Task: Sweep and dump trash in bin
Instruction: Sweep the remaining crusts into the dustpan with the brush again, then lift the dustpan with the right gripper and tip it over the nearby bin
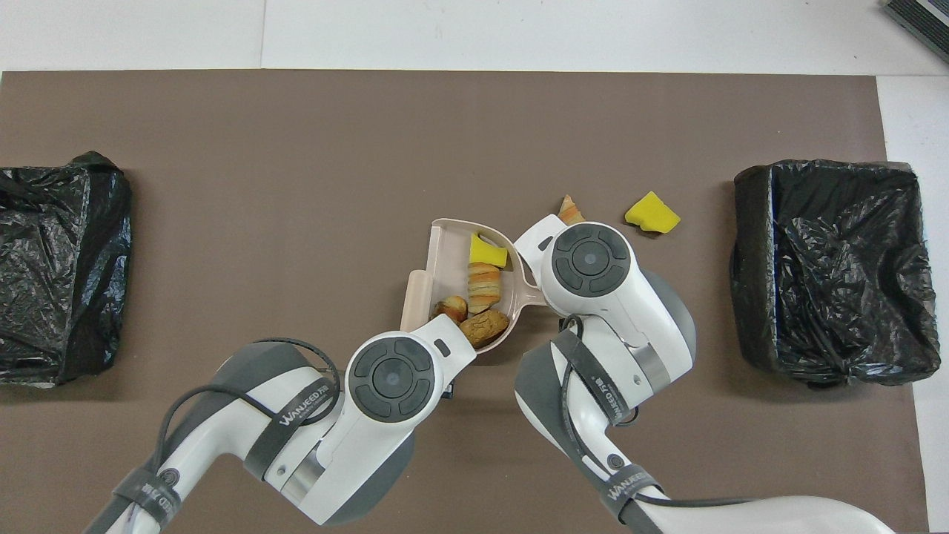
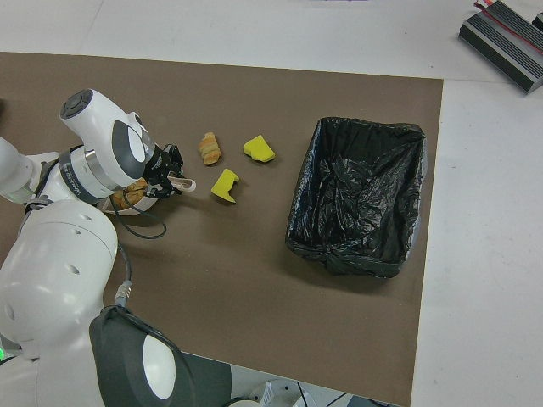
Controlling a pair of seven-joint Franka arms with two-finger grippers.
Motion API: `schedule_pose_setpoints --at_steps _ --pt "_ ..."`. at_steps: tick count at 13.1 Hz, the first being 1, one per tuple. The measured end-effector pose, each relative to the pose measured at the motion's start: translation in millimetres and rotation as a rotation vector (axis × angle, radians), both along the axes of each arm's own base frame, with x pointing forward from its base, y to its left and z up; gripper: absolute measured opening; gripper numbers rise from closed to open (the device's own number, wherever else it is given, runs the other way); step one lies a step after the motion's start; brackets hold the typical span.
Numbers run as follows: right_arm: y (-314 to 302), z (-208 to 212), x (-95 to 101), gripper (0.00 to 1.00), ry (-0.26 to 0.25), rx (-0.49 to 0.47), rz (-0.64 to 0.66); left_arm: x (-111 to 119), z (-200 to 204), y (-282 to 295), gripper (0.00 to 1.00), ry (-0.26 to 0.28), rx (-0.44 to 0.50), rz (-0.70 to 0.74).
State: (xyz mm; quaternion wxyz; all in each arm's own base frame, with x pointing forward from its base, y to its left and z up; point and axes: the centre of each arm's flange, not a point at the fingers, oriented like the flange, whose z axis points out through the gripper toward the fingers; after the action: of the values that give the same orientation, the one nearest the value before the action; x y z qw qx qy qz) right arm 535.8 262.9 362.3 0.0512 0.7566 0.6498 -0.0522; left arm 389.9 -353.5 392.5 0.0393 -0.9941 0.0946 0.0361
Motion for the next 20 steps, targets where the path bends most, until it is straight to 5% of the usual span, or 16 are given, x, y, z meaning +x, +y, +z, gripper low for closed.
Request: schedule_pose_setpoints --at_steps 7,14,17,20 --pt "-48 65 12.5 0.33 0.011 -0.016 -0.073 26 84 45 0.25 -0.020 -0.007 0.087" --pt "-225 179 8.9 0.33 -0.078 0.010 -0.285 20 67 51 0.25 0.006 -0.053 0.124" --pt "-322 193 2.7 0.33 -0.096 0.007 -0.387 -11 37 33 0.25 0.001 -0.098 0.134" --pt "-395 196 -6.2 0.33 -0.121 -0.002 -0.504 -72 -12 -5 0.25 -0.026 -0.112 0.143"
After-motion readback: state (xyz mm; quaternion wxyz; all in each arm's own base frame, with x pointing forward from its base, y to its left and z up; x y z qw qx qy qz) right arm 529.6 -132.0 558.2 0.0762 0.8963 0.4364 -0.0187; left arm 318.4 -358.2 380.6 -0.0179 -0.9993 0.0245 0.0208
